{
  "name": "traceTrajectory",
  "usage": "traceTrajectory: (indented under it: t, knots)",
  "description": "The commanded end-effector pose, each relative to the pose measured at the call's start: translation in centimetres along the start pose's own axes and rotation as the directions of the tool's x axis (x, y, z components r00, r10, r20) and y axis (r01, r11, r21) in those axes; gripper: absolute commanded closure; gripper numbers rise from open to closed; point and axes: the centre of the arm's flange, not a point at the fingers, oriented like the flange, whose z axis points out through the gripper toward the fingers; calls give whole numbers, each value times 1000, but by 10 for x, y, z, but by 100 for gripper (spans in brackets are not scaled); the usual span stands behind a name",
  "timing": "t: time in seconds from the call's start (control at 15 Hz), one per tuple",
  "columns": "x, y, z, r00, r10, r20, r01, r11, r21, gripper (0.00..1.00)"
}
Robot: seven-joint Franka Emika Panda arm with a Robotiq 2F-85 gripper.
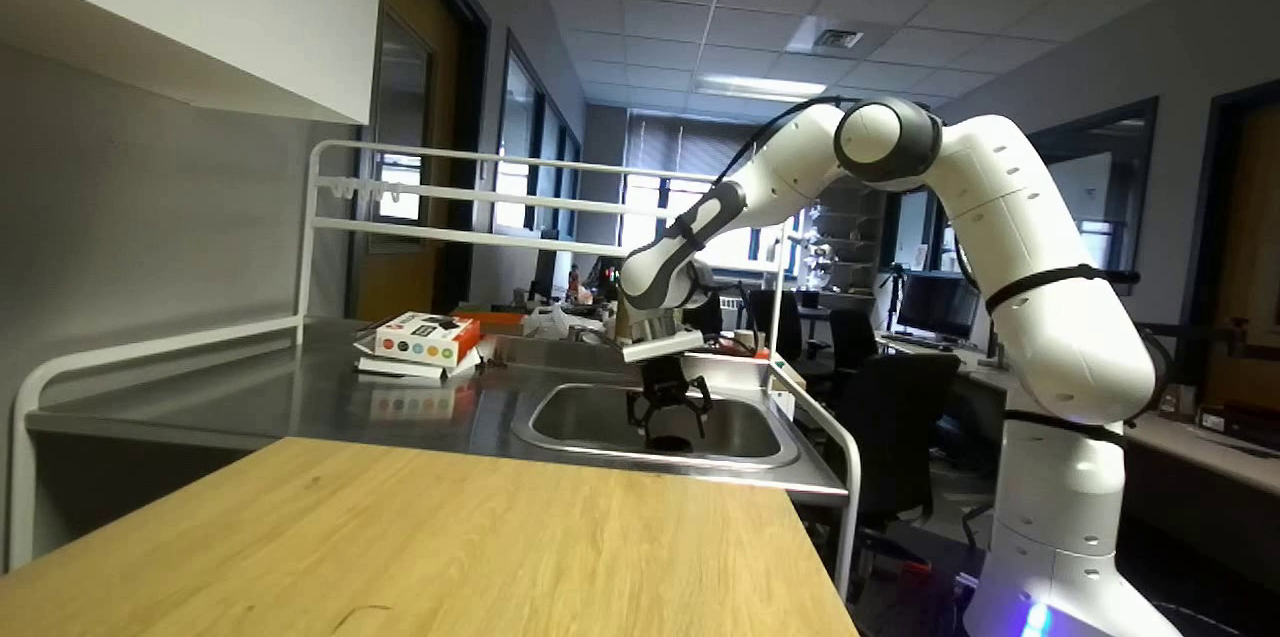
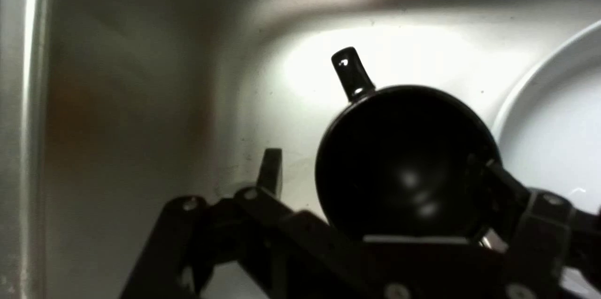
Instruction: Put the cup in the sink
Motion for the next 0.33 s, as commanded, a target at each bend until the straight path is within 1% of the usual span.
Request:
traceTrajectory:
  t: [0.0,0.27]
  knots:
    - [-15,1,-17,1000,-13,-17,13,999,-41,0]
    - [-34,12,-29,999,-44,-29,41,994,-97,0]
